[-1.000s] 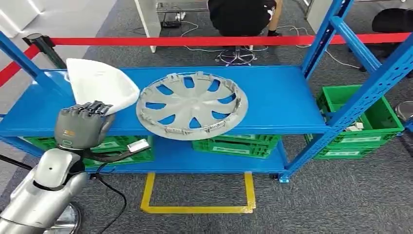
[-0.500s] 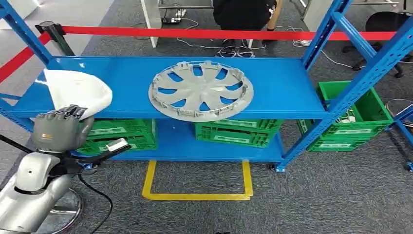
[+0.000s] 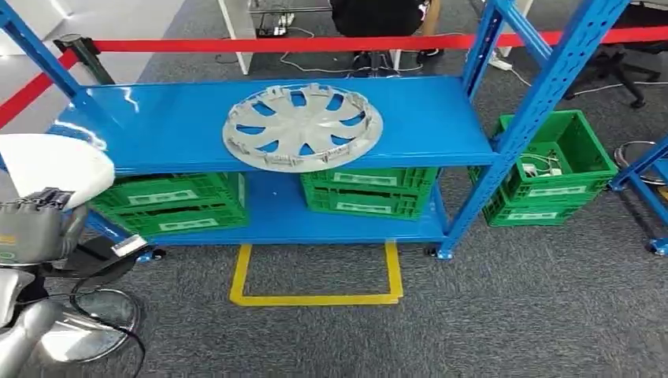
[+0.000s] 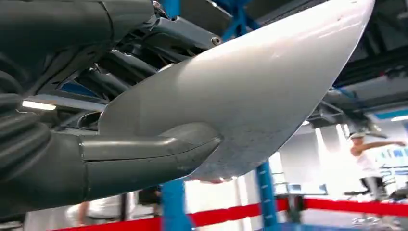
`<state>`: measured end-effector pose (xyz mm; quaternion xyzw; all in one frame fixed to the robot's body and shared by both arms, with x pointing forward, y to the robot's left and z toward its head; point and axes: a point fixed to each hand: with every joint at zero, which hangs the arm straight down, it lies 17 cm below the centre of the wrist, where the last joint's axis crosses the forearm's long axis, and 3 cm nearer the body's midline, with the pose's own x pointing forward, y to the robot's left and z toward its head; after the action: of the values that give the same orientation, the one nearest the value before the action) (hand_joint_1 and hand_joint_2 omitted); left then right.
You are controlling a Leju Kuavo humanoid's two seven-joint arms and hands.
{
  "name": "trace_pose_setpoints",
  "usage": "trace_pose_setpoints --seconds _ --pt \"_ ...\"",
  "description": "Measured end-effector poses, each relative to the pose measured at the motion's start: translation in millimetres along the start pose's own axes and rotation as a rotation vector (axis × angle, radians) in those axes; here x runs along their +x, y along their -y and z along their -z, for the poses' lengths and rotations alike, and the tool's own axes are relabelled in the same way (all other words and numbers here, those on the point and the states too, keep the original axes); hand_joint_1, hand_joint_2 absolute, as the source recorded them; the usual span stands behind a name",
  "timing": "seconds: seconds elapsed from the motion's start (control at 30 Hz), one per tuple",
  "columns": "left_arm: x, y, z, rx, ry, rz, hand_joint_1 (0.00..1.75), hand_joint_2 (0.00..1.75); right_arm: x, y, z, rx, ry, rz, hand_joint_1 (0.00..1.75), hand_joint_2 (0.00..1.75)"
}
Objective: Take the parts from the cabinet and place them on the table.
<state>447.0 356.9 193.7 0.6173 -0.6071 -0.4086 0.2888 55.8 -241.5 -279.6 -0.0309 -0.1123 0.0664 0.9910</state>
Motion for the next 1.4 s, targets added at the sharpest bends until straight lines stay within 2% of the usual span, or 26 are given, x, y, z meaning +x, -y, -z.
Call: trace_pose_setpoints --seconds 0.17,0.3,0.87,1.4 --pt "-15 -8 1 0.019 -0.010 0.026 1.75 1.75 6 -3 0 0.005 0.009 0.000 0.00 0.00" --pt "-19 -7 -1 0.015 -0.014 0.028 1.75 1.75 -3 -6 -1 0.012 -0.007 -0.001 0.00 0.00" --pt "-41 -7 -2 0.011 -0.047 0.043 1.75 1.75 6 -8 0 0.017 0.000 -0.009 0.00 0.00" --pt "-46 -3 -2 -0.001 -0.046 0.056 1.75 1.75 -2 -10 -1 0.023 -0.020 -0.019 0.00 0.00"
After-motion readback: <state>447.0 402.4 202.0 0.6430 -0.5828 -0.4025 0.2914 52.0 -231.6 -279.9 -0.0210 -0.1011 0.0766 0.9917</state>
